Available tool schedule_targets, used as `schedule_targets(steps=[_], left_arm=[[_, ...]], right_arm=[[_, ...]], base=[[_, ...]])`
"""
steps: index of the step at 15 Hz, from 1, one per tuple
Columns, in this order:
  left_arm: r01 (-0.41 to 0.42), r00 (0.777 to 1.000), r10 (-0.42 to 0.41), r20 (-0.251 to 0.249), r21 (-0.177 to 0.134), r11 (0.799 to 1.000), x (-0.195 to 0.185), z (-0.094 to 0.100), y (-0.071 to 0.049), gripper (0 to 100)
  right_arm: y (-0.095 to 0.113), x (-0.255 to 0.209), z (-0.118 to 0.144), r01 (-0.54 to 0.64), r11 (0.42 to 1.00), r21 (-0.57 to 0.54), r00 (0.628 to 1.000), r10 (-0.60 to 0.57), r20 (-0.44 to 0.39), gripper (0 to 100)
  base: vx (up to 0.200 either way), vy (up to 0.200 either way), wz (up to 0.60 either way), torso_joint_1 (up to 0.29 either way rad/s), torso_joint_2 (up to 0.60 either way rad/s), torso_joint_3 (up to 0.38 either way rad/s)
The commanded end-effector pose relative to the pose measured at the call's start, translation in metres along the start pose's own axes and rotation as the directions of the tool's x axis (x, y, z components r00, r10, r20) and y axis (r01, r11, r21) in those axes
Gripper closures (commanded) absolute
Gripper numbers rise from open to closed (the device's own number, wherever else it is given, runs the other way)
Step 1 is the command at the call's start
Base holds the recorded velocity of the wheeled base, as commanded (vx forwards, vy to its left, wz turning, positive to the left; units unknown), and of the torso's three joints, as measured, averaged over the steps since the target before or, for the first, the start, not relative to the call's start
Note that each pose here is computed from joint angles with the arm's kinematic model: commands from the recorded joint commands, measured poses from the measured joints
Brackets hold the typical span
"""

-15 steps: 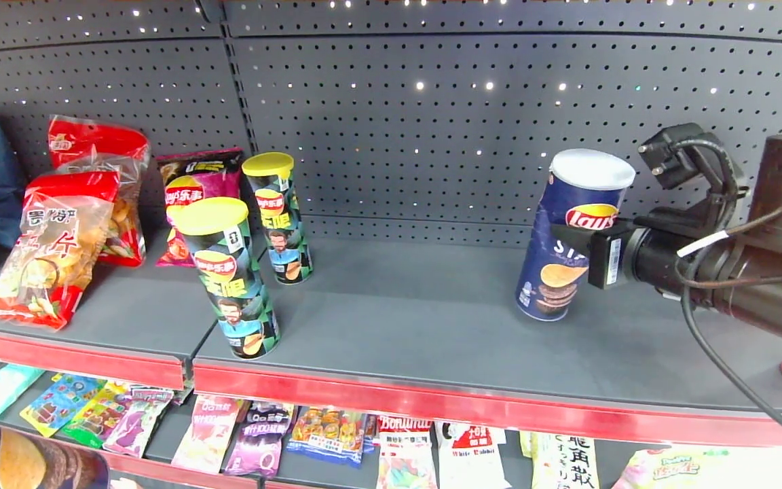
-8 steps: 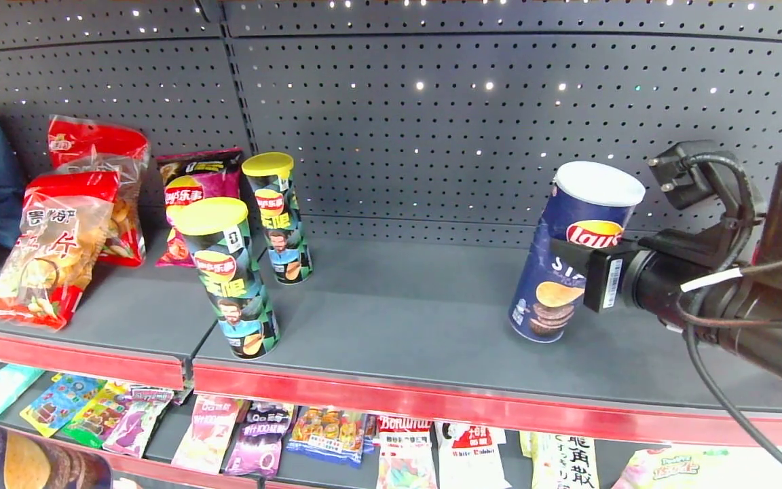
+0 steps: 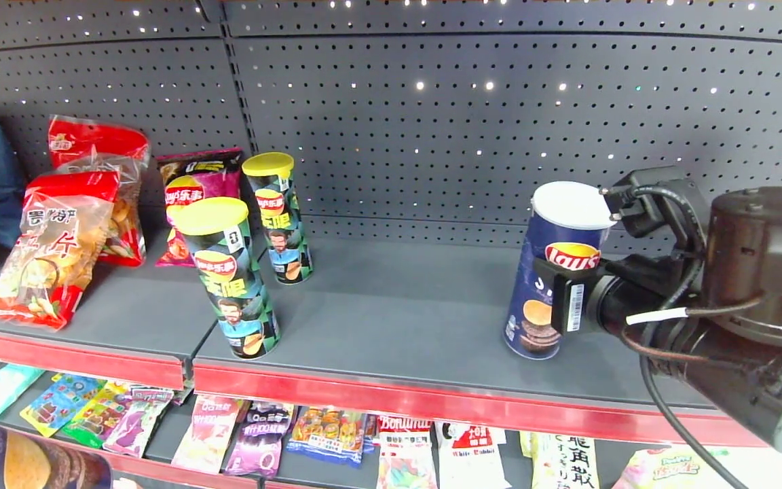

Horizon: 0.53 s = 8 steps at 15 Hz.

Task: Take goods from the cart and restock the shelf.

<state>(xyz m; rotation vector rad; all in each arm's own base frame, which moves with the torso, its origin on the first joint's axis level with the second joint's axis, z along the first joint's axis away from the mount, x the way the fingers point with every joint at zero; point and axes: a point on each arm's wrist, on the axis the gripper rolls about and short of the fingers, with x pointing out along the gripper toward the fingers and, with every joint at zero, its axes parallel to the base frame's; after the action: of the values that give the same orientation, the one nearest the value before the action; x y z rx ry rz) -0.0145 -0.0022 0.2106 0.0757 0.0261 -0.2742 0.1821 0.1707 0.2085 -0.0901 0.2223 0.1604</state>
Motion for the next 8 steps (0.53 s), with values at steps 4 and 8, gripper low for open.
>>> schedule_targets(steps=[4,8], left_arm=[[0.0,1.0,0.0,0.0,-0.001,1.0,0.0,0.0,0.0,100],[0.0,1.0,0.0,0.0,-0.001,1.0,0.0,0.0,0.0,100]], right_arm=[[0.011,-0.004,-0.007,-0.03,0.999,-0.027,0.999,0.029,-0.017,100],[0.011,-0.004,-0.016,-0.03,0.999,-0.022,0.999,0.029,-0.04,100]], base=[[0.0,0.0,0.0,0.0,0.0,0.0],[0.0,0.0,0.0,0.0,0.0,0.0]])
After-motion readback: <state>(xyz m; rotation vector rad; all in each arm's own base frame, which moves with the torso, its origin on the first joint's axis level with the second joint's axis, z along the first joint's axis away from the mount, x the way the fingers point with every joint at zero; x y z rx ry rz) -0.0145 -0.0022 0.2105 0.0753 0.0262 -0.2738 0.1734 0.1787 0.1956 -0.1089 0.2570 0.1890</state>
